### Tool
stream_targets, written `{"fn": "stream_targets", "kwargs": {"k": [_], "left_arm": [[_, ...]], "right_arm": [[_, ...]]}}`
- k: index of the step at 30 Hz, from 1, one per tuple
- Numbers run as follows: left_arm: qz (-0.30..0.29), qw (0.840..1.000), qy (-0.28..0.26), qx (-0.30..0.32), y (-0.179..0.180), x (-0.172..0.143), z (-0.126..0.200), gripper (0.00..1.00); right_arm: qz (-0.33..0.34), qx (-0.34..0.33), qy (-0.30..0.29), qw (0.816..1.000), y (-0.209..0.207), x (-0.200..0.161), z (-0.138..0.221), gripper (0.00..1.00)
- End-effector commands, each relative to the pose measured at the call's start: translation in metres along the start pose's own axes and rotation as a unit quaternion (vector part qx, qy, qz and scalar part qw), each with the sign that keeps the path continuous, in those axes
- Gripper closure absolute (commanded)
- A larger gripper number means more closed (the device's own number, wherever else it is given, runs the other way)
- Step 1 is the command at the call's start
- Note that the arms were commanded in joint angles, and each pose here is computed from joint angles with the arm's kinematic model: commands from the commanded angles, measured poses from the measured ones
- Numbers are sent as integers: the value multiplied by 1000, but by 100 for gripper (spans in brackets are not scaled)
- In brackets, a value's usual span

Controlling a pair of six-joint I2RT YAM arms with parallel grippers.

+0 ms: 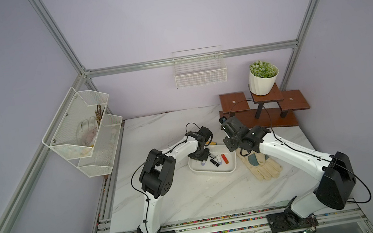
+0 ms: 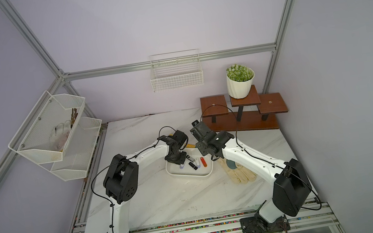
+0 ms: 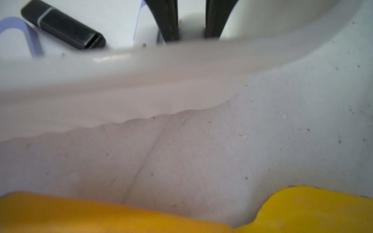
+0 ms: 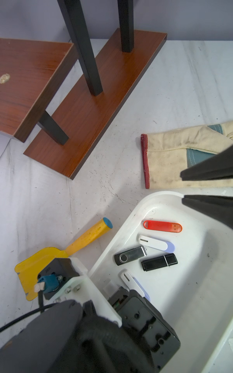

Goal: Put the usb flash drive into the storage box
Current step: Place the USB flash in the storage box, then reset both arms

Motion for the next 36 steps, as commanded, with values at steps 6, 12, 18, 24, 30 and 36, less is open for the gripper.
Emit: {"fn": "stream_targets", "kwargs": {"k": [6, 12, 18, 24, 30, 36], "left_arm": [[10, 1000, 0, 12, 3, -2, 3, 64], [16, 1000, -13, 12, 4, 1, 14, 46], [26, 996, -79, 28, 17, 22, 65, 34], [33, 986, -164, 25, 28, 49, 142, 28], [78, 976, -188, 79, 85, 8, 175, 5], [181, 944, -204, 186, 168, -78, 155, 0]], "right_arm": [[-9, -3, 3, 1000, -7, -5, 6, 80], [-10, 0, 2, 1000, -7, -5, 7, 80], [-14, 0, -4, 1000, -7, -2, 10, 80], [-21, -4, -10, 1000, -10, 0, 13, 80], [-47, -5, -7, 999, -12, -6, 4, 66], [-112, -35, -44, 992, -38, -2, -7, 36]]}}
Point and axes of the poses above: each gripper's point midway between its finger pads, its own z axis back along the fingers, its own y axis along the line the jaws close on, x = y × z, the point moved 2 cm from there along z, back along the fingers, and after that the axes turned 12 degrees about -z, right-handed, at the moved point
